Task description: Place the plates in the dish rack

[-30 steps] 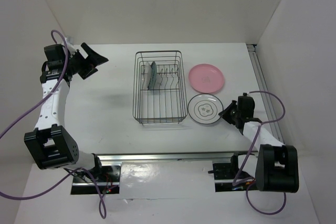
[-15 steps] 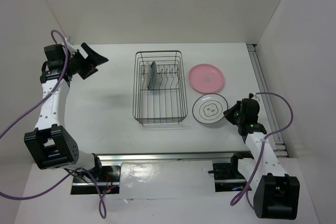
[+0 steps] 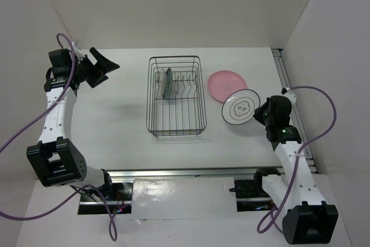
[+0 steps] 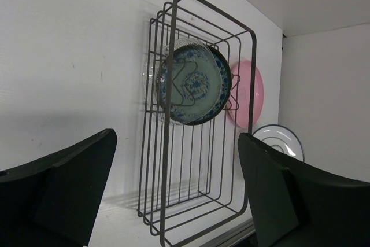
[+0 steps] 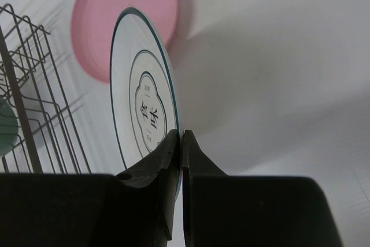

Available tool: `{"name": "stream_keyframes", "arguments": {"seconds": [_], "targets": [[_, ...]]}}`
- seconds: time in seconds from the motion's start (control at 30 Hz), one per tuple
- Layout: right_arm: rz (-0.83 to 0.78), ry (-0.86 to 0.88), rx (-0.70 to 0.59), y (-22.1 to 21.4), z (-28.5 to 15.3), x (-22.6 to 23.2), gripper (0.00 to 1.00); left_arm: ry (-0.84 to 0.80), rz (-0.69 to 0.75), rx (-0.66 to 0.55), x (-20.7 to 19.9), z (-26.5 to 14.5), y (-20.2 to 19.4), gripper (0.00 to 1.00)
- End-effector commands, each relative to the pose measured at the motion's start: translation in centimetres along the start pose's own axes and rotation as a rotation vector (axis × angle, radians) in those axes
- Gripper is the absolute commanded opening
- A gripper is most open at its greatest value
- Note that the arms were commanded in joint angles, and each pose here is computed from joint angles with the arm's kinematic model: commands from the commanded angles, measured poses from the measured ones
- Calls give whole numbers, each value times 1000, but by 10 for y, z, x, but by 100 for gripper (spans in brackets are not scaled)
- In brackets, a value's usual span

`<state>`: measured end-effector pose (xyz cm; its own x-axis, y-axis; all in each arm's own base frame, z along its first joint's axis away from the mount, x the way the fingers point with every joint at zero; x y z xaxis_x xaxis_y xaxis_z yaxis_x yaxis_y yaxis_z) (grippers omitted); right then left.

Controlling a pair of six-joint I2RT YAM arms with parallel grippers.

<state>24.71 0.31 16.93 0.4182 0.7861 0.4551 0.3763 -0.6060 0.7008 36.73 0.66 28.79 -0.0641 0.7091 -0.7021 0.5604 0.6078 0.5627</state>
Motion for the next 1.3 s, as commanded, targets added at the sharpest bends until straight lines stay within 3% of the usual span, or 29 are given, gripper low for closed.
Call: {"name": "stream_keyframes", "arguments": {"seconds": [0.0, 0.3, 0.6, 0.8, 1.03, 1.27], "targets": [[-21, -66, -106, 24, -10, 4, 0, -37, 47, -34, -12, -7, 12, 100], [-37, -110, -313, 85, -36, 29, 0, -22, 41, -34, -9, -6, 10, 100], [-78, 1, -391, 128, -51, 99, 0, -15, 41, -39, -8, -7, 9, 100], [-223, 174, -334, 112, -47, 168, 0, -15, 41, -39, -8, -7, 9, 100], [-408, 215, -328, 81, -39, 254, 0, 44, 15, -57, 4, -6, 10, 100], [-466, 229, -302, 61, -8, 302, 0, 70, -10, -83, 12, -12, 15, 100]]}}
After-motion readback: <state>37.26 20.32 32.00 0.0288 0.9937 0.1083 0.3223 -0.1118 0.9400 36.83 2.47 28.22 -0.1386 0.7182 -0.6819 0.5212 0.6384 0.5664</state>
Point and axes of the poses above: each gripper's point midway between its finger pads, its own z axis out along the fingers, its own x axis along the line the jaws close on, y = z × x, the point moved 4 cm from there along -z, back along the fingers, and after that the axes turned 2 degrees about z, right-handed, at the moved point
